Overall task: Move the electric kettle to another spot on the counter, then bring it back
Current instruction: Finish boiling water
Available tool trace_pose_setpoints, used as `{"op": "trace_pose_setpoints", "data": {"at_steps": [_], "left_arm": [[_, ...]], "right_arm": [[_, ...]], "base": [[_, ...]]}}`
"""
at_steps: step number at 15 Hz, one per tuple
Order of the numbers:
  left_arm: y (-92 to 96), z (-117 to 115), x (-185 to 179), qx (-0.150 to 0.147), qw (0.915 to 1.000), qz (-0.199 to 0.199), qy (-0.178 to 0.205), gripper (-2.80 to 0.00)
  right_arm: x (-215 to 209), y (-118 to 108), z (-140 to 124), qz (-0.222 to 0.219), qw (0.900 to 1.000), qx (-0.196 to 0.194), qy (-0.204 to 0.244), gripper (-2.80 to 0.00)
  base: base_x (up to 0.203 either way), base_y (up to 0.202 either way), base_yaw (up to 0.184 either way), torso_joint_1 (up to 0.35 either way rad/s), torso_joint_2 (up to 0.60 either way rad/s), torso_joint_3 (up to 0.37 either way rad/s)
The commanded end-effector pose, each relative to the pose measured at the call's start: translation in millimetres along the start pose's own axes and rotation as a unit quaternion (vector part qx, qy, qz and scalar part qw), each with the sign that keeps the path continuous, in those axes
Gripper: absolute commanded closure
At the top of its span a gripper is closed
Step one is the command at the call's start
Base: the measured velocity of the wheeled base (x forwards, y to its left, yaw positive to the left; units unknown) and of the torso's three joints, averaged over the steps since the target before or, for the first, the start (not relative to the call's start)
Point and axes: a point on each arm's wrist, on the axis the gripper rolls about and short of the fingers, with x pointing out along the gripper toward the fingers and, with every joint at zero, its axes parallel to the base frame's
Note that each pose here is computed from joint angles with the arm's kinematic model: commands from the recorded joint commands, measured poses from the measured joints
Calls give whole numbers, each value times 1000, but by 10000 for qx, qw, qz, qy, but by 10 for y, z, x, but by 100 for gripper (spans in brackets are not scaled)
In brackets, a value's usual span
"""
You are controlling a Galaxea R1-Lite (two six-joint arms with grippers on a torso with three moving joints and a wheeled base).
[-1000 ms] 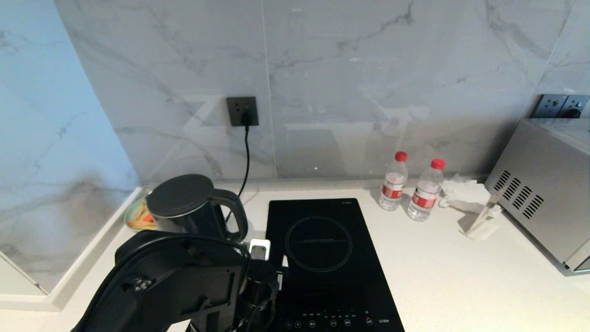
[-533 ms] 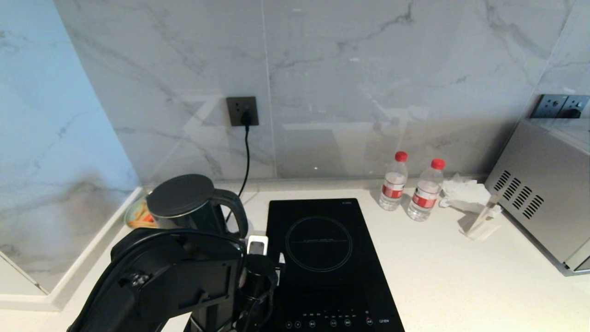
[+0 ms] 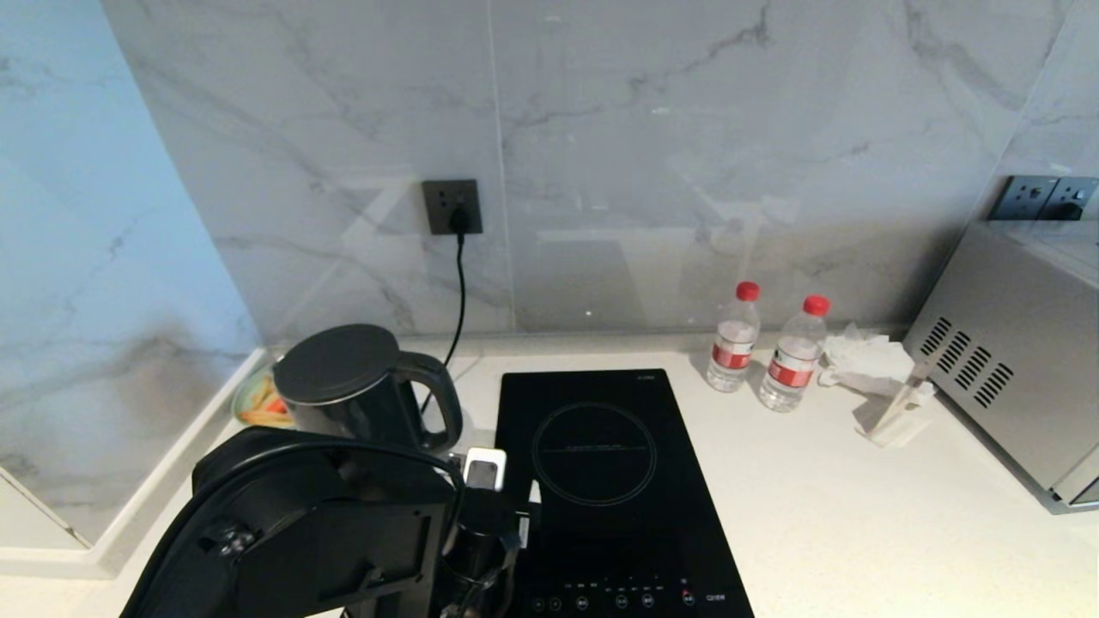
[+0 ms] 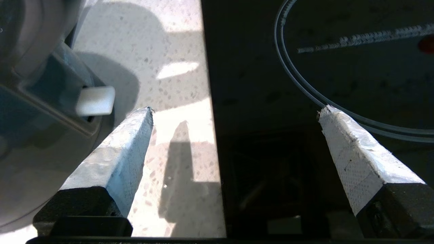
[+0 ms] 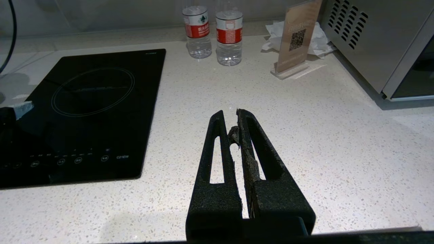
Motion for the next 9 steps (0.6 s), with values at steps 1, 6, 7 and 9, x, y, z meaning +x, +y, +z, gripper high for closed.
{"op": "trace_pose_setpoints", "data": {"at_steps": [1,6,7,9], "left_arm": [[-29,70,31,-120,9998,18,-163,-280],[1,91,281,-289,9979,427,-390,-280],[68,78,346,-265,9968,640,-391,-280],[184,61,423,-237,9951,887,-363,-280]], "right_arm": [[0,0,0,2,10000,1,-2,0],[0,0,1,2,10000,1,-4,0],[0,0,1,2,10000,1,-4,0],[-1,0,3,2,10000,1,-8,0]], "base": [[0,0,0,0,0,0],[0,0,0,0,0,0],[0,0,0,0,0,0],[0,0,0,0,0,0]]}}
